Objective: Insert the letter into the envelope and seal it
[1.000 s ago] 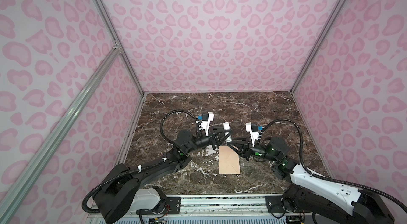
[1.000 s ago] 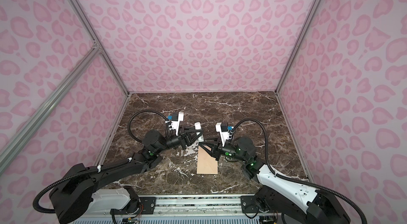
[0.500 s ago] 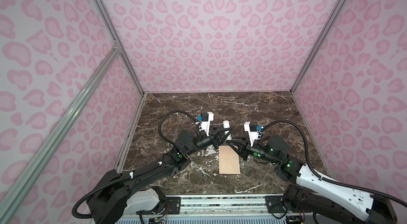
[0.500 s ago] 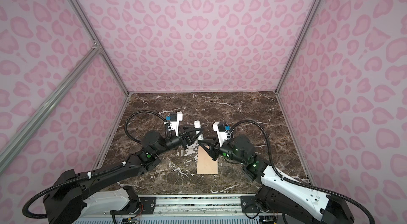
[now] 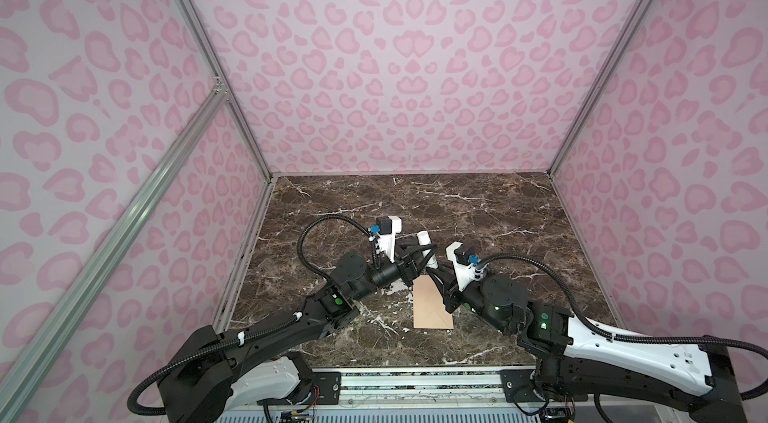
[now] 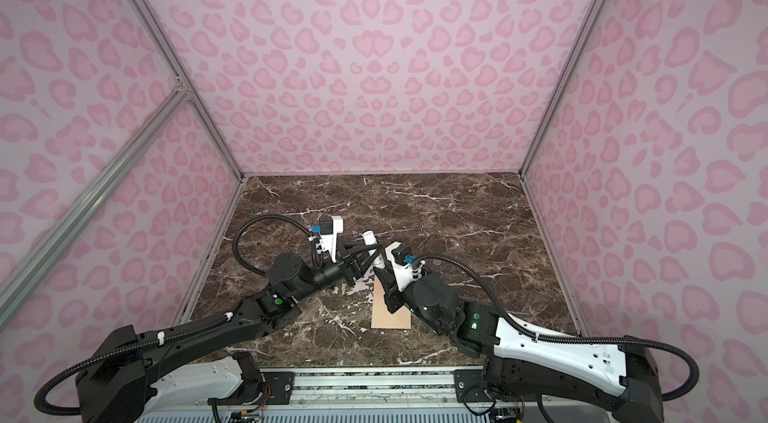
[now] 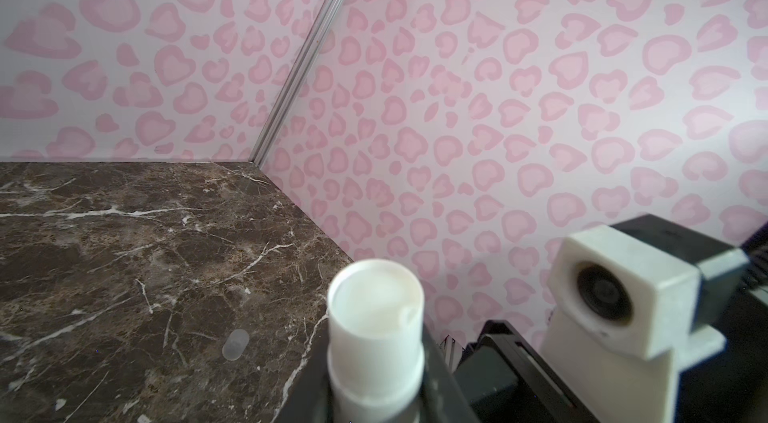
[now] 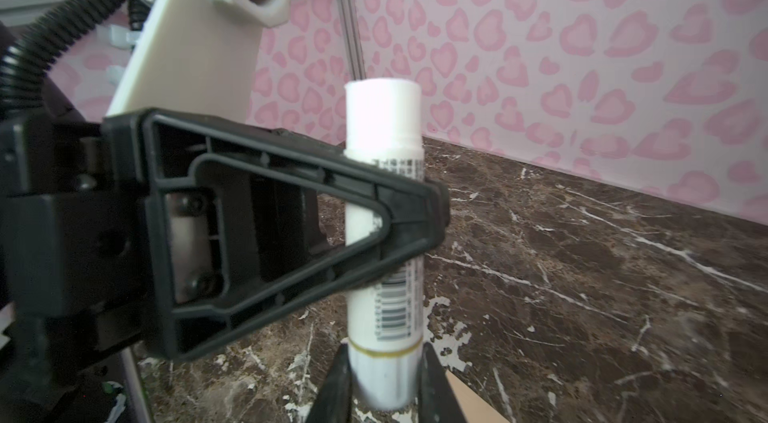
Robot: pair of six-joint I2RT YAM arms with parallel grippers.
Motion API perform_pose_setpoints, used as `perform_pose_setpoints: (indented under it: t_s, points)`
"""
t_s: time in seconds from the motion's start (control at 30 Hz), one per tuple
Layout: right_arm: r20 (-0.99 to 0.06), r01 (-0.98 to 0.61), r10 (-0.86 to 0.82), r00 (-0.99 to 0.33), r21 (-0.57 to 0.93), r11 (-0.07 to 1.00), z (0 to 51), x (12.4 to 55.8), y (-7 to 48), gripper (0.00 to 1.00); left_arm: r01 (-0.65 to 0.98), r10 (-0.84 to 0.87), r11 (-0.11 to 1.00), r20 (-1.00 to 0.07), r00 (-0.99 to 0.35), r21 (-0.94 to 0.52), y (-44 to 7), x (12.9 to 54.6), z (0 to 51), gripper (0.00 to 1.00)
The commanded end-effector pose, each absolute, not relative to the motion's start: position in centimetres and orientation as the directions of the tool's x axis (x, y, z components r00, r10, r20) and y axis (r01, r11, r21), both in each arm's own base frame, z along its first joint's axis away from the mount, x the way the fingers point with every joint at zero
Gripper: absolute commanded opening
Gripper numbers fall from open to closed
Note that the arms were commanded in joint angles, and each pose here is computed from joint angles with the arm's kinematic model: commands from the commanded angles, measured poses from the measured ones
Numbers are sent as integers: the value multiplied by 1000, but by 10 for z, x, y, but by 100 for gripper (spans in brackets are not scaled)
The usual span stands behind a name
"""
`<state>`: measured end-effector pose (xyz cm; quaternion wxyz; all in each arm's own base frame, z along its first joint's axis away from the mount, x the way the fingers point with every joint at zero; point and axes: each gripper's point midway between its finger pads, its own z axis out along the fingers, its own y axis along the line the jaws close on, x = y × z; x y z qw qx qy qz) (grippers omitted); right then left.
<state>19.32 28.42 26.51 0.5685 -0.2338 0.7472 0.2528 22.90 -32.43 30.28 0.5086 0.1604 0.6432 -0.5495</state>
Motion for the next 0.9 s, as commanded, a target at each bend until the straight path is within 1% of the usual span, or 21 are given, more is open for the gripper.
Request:
perform_pose_setpoints:
  t_s: [0.0,0.2,0.27,0.33,0.4,0.47,0.57,0.77,0.87]
  points:
    - [-991,-594,-23,-134,61,802,298,197,285,22,671,-323,502,-838,-439,-546,-315,251,268,4]
    - [-989,-559,-113,-95,-41,828,295,192,289,23,655,-322,530,-842,-433,-539,-311,254,266,4]
    - [-987,-564,-132,-91,-59,824,294,190,292,26,649,-323,541,-844,-427,-535,-309,255,265,4]
    - [-986,-567,-134,-98,-55,822,290,189,292,33,639,-331,553,-845,-420,-535,-306,257,266,4]
    - [-987,-579,-110,-120,-21,815,284,189,291,40,614,-362,568,-836,-412,-548,-299,260,267,4]
    - [-984,-633,-103,-145,12,774,274,187,292,45,600,-399,566,-825,-399,-564,-292,262,270,4]
    - [-978,-692,-76,-194,82,717,258,186,286,51,596,-436,552,-811,-391,-584,-284,264,275,4]
    - [-963,-771,-6,-270,213,600,246,187,268,54,626,-452,498,-796,-403,-600,-281,263,284,4]
    - [-939,-802,57,-338,320,504,251,186,268,54,659,-456,449,-789,-413,-604,-283,260,292,4]
